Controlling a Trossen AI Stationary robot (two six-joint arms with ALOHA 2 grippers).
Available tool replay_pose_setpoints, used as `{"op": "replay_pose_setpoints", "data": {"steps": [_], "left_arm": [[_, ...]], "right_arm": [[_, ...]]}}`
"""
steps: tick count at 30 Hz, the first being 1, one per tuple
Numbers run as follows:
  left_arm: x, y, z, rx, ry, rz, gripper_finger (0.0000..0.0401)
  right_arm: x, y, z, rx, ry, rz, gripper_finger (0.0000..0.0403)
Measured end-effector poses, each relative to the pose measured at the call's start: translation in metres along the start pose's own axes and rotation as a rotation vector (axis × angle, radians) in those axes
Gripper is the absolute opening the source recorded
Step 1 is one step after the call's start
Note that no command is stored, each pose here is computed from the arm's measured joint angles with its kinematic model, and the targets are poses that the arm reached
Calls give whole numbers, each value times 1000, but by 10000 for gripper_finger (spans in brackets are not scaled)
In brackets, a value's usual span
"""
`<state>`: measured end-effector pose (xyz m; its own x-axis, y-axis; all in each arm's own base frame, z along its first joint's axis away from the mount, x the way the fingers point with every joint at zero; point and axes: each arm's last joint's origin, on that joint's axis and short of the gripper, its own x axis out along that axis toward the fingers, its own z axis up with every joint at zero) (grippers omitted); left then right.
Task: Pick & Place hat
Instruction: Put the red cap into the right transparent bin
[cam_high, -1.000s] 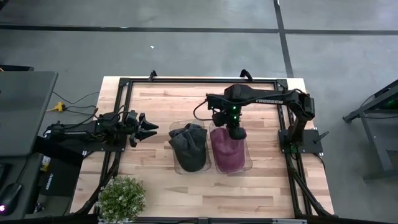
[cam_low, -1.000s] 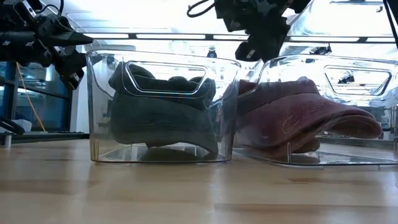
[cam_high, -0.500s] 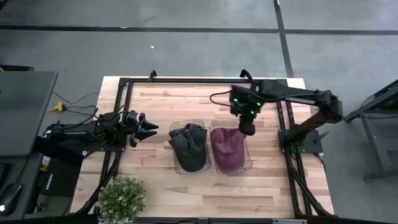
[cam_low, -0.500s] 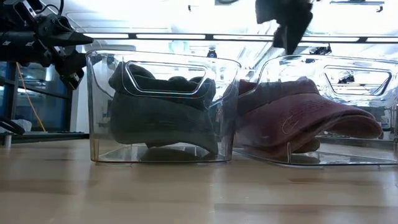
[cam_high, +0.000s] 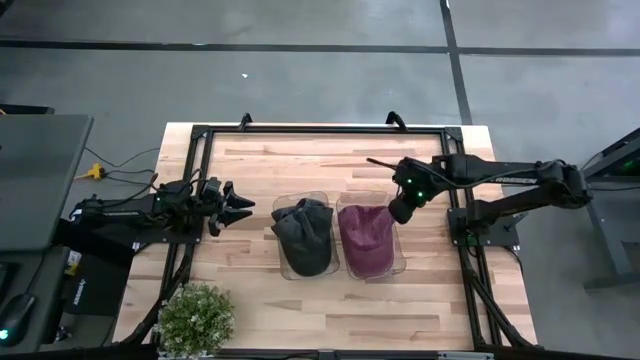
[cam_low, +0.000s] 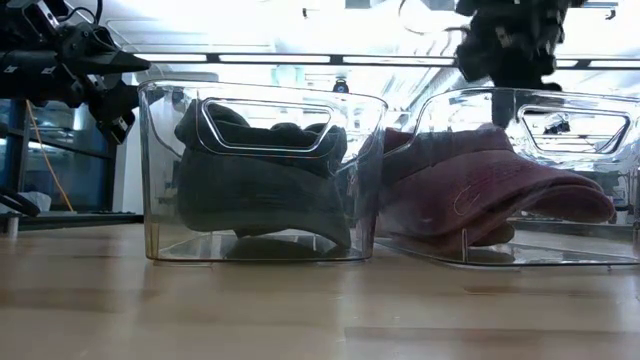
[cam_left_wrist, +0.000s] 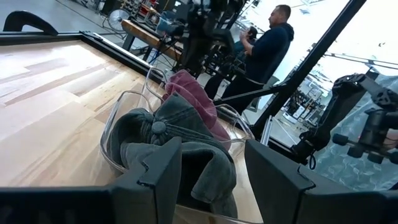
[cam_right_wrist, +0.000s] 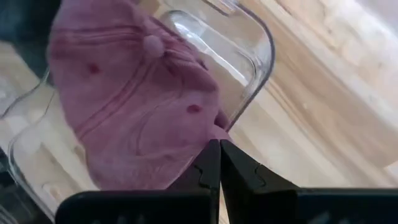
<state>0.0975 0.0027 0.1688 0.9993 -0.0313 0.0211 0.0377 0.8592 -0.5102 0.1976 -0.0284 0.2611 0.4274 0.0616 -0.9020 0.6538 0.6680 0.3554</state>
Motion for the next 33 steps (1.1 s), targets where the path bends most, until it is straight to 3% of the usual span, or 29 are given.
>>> {"op": "replay_pose_setpoints", "data": {"steps": [8,21,33], "left_arm": [[0,0,0,0,0,0,169],[0,0,0,0,1,-1,169],[0,0,0,0,3,-5,169]], "right_arm": [[23,-14,-12,165,15,-29,0],[29,-6,-4,174,-57,121,0],[56,-10,0,181,13,-24,0]]}}
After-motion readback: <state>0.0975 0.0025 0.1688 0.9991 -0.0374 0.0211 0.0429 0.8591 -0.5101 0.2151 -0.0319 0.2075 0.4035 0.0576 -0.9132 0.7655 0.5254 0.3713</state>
